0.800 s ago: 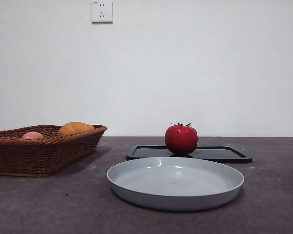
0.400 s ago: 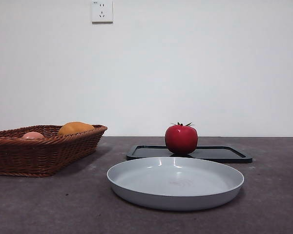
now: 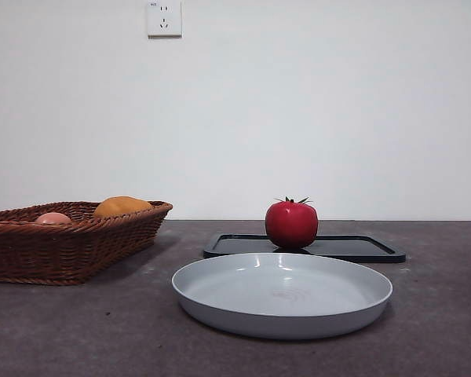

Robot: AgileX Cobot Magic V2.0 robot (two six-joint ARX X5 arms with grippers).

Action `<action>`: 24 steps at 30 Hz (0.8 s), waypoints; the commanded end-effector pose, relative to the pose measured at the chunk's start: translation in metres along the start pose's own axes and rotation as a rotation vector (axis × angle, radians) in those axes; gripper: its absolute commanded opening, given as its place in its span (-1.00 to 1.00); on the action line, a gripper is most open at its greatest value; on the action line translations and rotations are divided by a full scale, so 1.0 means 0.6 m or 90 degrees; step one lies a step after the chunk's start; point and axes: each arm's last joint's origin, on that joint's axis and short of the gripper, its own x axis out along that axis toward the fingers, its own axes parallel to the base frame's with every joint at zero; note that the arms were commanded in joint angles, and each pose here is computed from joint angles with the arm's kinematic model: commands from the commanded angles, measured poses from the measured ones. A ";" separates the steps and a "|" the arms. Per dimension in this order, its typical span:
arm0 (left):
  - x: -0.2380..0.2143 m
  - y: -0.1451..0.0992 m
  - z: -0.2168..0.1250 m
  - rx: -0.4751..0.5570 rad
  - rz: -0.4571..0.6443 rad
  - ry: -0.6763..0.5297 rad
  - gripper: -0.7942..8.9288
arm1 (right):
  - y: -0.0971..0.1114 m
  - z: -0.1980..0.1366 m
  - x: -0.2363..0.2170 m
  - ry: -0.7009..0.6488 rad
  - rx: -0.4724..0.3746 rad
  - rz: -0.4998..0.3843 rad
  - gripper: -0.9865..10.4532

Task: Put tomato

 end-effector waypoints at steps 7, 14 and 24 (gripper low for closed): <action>0.003 -0.001 -0.013 -0.005 0.000 0.019 -0.82 | -0.002 0.004 -0.013 -0.040 -0.039 -0.015 -0.81; 0.003 -0.001 -0.013 -0.005 0.000 0.019 -0.82 | -0.022 -0.015 -0.061 -0.278 -0.062 -0.140 -0.81; 0.003 -0.001 -0.013 -0.005 0.000 0.018 -0.82 | -0.073 -0.112 -0.017 -0.479 -0.120 -0.318 -0.81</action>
